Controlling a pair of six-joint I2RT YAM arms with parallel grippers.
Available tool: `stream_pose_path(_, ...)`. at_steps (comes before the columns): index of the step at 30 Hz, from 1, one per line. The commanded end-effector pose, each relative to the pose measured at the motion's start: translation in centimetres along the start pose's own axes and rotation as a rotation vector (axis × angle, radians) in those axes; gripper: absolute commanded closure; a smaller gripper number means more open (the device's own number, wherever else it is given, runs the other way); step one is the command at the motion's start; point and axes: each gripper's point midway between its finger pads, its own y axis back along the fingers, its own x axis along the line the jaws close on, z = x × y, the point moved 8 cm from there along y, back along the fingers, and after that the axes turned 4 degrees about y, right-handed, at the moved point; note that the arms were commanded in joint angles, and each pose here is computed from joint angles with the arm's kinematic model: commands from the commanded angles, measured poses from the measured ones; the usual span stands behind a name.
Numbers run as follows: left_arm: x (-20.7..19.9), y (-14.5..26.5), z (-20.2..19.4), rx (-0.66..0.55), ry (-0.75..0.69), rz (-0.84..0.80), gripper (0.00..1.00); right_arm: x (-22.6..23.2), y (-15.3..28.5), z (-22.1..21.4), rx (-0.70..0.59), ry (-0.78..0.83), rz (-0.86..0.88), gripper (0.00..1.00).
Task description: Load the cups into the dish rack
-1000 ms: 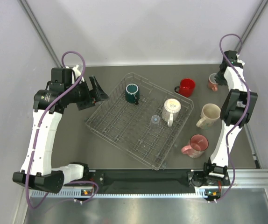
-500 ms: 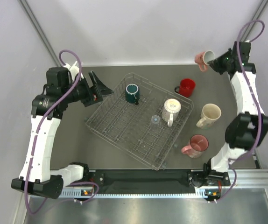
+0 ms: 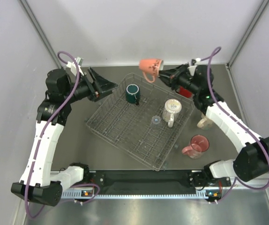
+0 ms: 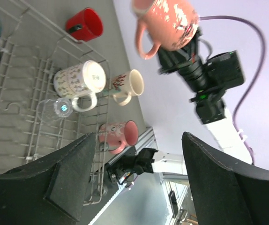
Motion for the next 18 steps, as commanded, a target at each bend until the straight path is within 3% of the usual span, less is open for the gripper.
stream_pose_path(1,-2.3,0.0,0.2,-0.019,-0.070,-0.135,0.22,7.6,1.7,-3.5,0.050,-0.107,0.374,1.00)
stream_pose_path(8,-3.1,-1.1,-0.7,0.006,-0.084,-0.164,0.22,8.7,0.1,-8.8,0.194,-0.322,0.531,1.00)
stream_pose_path(18,-4.7,-0.5,-0.1,-0.045,-0.130,-0.222,0.23,8.4,-0.9,-11.6,0.282,-0.362,0.503,1.00)
